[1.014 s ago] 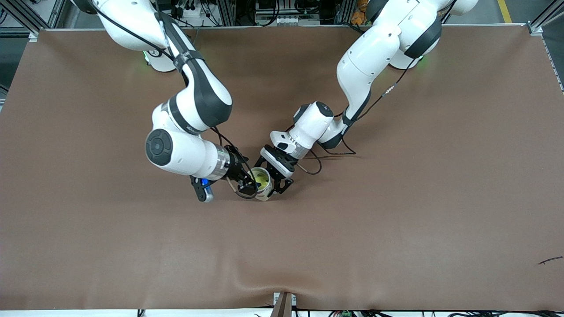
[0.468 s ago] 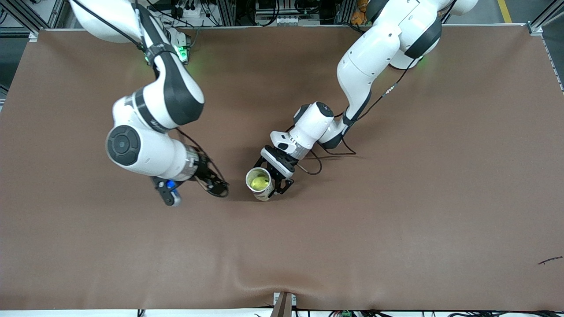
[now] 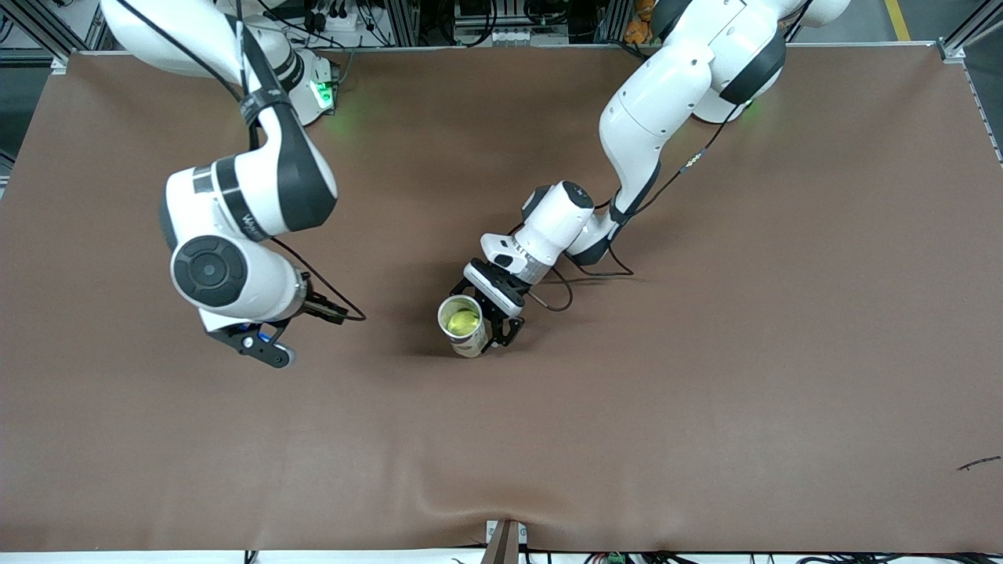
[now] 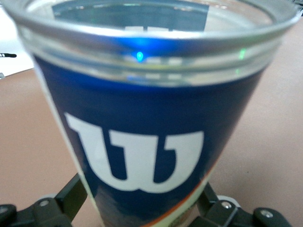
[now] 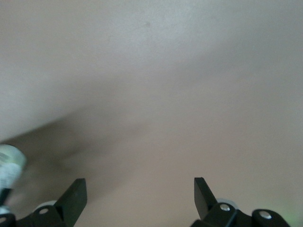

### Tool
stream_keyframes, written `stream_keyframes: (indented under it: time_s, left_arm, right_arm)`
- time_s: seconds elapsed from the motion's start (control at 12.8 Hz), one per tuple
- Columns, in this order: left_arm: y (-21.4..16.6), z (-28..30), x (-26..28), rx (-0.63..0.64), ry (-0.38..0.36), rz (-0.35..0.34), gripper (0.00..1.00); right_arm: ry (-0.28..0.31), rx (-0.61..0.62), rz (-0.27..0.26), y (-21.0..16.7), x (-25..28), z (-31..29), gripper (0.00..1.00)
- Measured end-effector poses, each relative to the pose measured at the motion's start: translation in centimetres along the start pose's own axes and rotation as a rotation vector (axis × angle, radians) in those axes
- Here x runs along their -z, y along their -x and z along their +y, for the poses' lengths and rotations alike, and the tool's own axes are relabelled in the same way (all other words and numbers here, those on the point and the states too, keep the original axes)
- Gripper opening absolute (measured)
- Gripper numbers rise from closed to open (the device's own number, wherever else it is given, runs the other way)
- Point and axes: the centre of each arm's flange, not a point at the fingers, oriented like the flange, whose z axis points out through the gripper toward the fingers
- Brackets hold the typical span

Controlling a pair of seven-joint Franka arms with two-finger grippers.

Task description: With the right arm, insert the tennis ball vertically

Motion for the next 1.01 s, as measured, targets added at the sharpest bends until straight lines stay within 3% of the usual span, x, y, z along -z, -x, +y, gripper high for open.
stream_keyframes:
  time_s: [0.39, 0.78, 1.01]
  left_arm:
    - [2.9, -0.3, 0.5, -0.004, 0.000, -0.065, 1.00]
    - [5.6, -3.6, 4.0, 0.003, -0.036, -0.159, 1.00]
    - [5.4, -8.0, 6.3, 0.035, -0.082, -0.194, 1.00]
  right_arm:
    - [0.010, 0.192, -0.075, -2.5, -2.5, 6.2, 1.00]
    - [-0.004, 0.306, -0.172, -1.6, -4.5, 13.5, 1.00]
    - [0.011, 0.337, -0.258, 0.1, -4.5, 15.4, 1.00]
